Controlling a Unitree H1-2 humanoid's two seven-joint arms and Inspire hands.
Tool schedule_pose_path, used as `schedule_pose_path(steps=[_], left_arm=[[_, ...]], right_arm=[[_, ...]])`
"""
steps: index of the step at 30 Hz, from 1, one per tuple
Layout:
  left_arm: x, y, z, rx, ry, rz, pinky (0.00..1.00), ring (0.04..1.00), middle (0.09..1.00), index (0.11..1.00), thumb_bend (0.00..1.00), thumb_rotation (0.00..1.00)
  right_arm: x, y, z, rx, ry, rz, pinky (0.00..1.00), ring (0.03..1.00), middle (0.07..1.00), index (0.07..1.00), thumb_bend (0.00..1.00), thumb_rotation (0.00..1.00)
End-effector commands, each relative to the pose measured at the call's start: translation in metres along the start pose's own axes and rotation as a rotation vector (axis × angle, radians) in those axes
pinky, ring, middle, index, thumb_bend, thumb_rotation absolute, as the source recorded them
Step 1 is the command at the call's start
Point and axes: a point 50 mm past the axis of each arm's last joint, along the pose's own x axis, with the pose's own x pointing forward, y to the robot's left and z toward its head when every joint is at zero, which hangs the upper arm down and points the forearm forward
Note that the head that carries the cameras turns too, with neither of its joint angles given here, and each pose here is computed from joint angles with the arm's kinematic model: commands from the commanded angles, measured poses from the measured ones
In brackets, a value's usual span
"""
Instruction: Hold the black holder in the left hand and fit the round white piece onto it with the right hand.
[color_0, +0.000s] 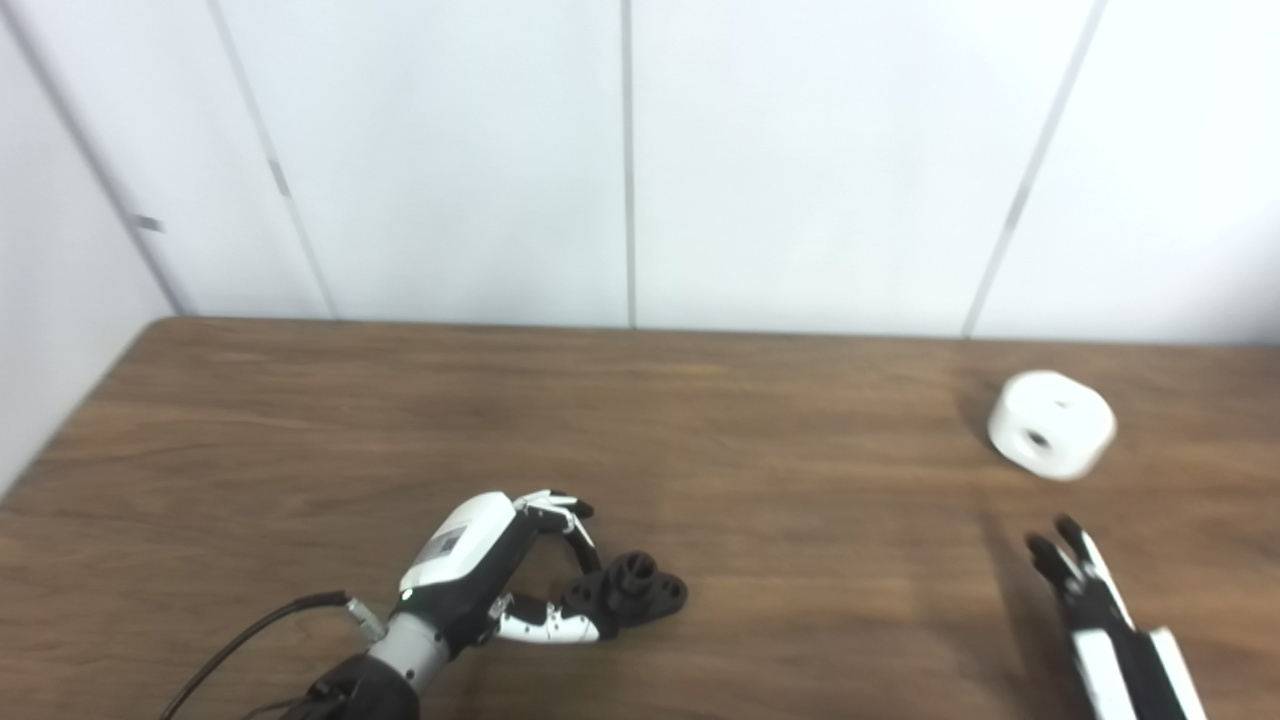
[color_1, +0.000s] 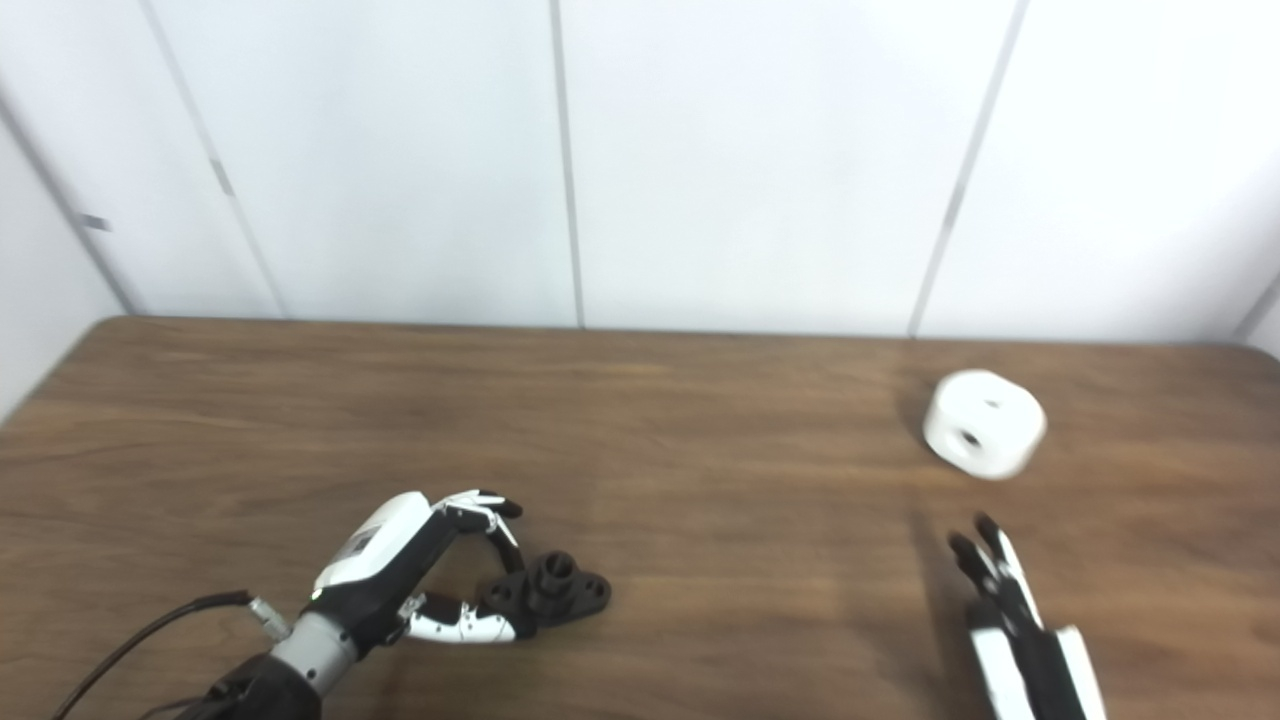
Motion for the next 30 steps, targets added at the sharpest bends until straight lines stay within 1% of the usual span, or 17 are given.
schedule_pose_path(steps=[1, 4, 7, 10, 12, 16, 20, 26, 30], left_arm=[[-0.01, -0.028, 0.002, -0.018, -0.006, -0.141, 0.87, 0.923, 0.835, 0.488, 0.52, 0.06], [-0.015, -0.041, 0.005, -0.019, -0.028, -0.176, 0.88, 0.919, 0.829, 0.488, 0.52, 0.06], [-0.018, -0.05, 0.007, -0.02, -0.033, -0.189, 0.87, 0.916, 0.827, 0.488, 0.51, 0.06], [-0.02, -0.055, 0.009, -0.007, -0.031, -0.194, 0.91, 0.924, 0.829, 0.488, 0.51, 0.06], [-0.019, -0.059, 0.011, 0.005, -0.028, -0.192, 0.94, 0.921, 0.825, 0.488, 0.51, 0.06], [-0.017, -0.064, 0.011, 0.031, -0.026, -0.182, 0.95, 0.917, 0.823, 0.488, 0.51, 0.06], [-0.015, -0.065, 0.012, 0.067, -0.017, -0.168, 0.94, 0.914, 0.819, 0.488, 0.52, 0.06], [-0.013, -0.067, 0.014, 0.173, -0.022, -0.143, 0.92, 0.903, 0.814, 0.489, 0.52, 0.05], [-0.014, -0.069, 0.014, 0.208, -0.027, -0.13, 0.91, 0.901, 0.81, 0.489, 0.52, 0.05]], right_arm=[[-0.001, 0.009, 0.011, 0.01, -0.024, 0.016, 1.0, 0.944, 0.92, 0.977, 0.63, 1.0], [-0.001, 0.01, 0.014, 0.006, -0.026, 0.016, 1.0, 0.943, 0.915, 0.978, 0.62, 1.0], [-0.003, 0.01, 0.018, 0.009, -0.026, 0.02, 1.0, 0.945, 0.921, 0.981, 0.61, 1.0], [-0.004, 0.009, 0.021, 0.035, -0.016, 0.023, 1.0, 0.956, 0.93, 0.986, 0.62, 1.0], [-0.004, 0.007, 0.022, 0.039, -0.009, 0.025, 1.0, 0.961, 0.933, 0.987, 0.62, 1.0], [-0.005, 0.004, 0.023, 0.041, 0.002, 0.024, 1.0, 0.964, 0.935, 0.985, 0.62, 1.0], [-0.005, 0.0, 0.025, 0.036, 0.008, 0.024, 1.0, 0.966, 0.937, 0.991, 0.62, 1.0], [-0.004, -0.007, 0.025, 0.031, 0.011, 0.016, 1.0, 0.974, 0.937, 0.998, 0.62, 1.0], [-0.001, -0.013, 0.03, 0.021, 0.005, 0.001, 1.0, 0.981, 0.939, 0.999, 0.62, 0.99]])
